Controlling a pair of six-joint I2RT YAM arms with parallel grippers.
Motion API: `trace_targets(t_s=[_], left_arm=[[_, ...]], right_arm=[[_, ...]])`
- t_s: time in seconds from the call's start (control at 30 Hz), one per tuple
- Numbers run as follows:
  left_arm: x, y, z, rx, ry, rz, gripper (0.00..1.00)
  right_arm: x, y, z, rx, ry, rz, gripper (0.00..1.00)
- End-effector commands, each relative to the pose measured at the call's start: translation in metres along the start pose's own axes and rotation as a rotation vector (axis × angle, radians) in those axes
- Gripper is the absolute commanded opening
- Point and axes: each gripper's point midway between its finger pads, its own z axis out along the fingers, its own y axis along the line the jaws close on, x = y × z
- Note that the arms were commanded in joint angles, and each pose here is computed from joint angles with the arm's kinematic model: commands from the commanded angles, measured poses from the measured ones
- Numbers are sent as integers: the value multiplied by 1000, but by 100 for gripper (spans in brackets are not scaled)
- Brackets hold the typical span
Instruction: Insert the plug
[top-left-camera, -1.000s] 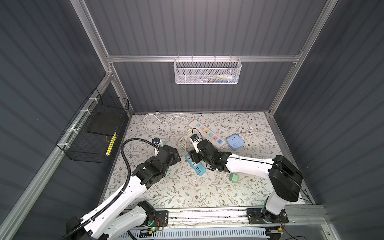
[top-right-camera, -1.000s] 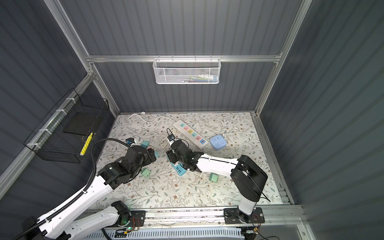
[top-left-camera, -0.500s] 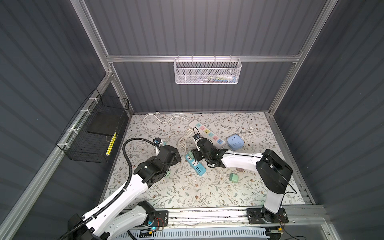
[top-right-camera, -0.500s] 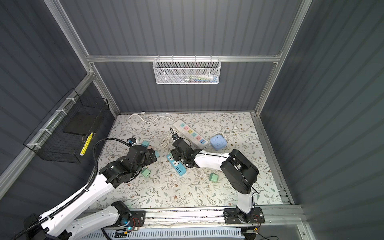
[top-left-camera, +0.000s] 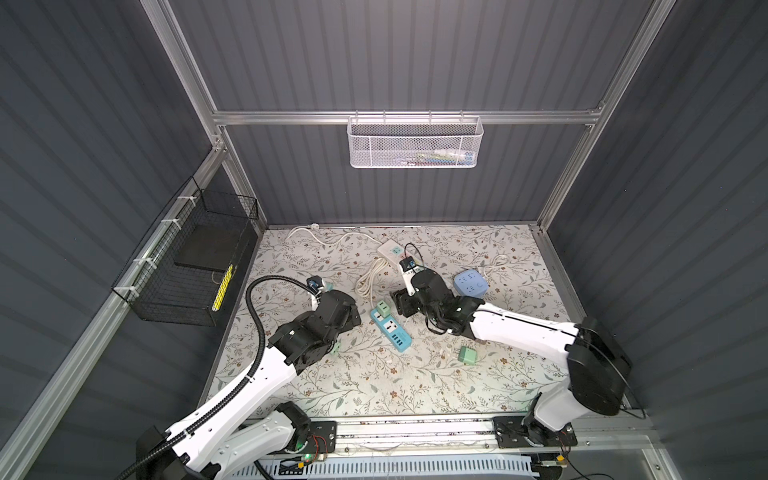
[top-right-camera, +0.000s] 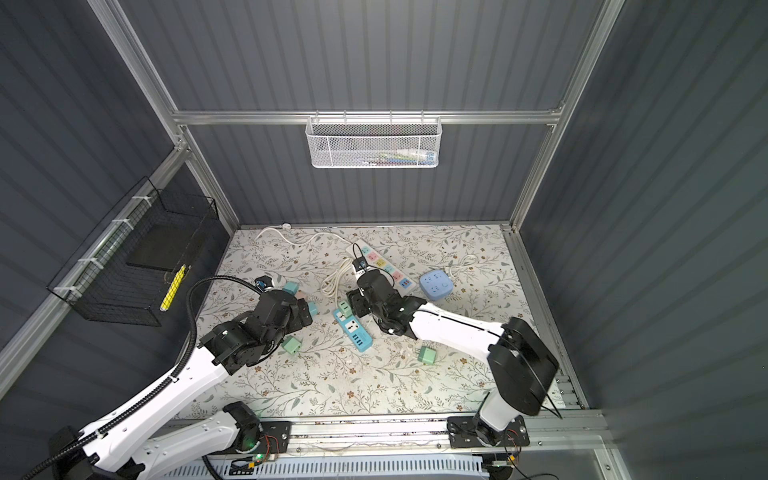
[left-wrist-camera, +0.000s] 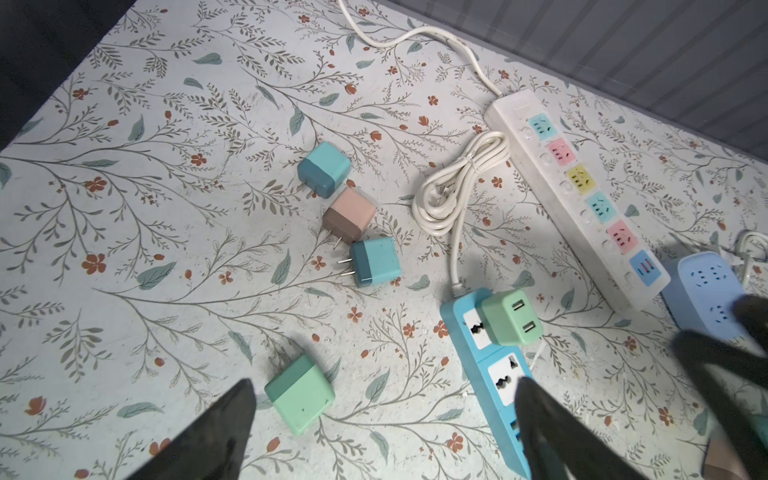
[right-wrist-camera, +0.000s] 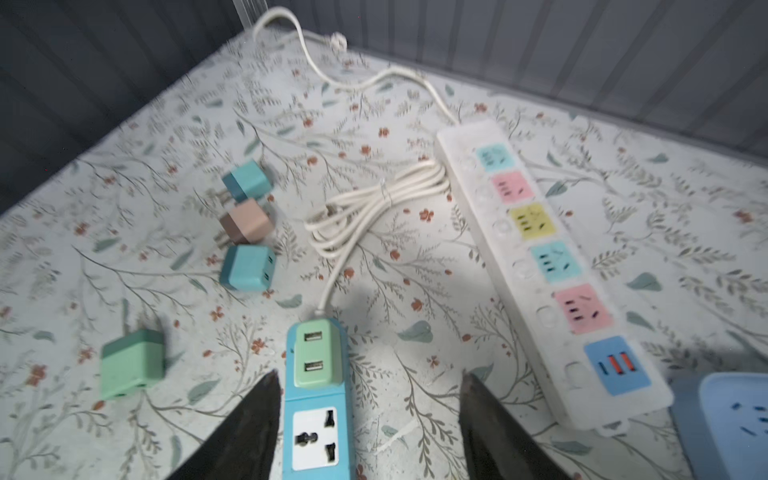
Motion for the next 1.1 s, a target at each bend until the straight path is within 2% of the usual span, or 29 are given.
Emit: trace_targets(t_s=[0.0,0.07,0.2,0.33,0.4,0.53,0.67,0.77,0.93,1.07], left_arm=[[9,8,-1,-31,50,30,84],[21,10,5,-35,86,19,84],[28,9,13,-38,98,15,84],[19,-4,18,-6,67,11,83],[16,-17,20,46,64,2,84],[14,-63,21,254,80,29,85],[8,-84,23,336,67,36,84],[13,-96,27,366,109,78,85],[27,-101,36,364,175,118,84],[30,-100,36,378,166,111,84]], right_arm=[[18,-1,-19,-35,32,37,69],[26,-4,-30,-39,39,51,68],[48,-36,-49,81,50,116,67],[80,-82,-70,238,174,245,66],[101,-110,-85,327,229,359,66],[146,-142,-114,400,295,553,67],[177,-149,-126,435,365,629,68],[190,-150,-127,440,403,664,70],[202,-131,-110,333,470,707,76],[208,-124,-103,300,482,757,77]])
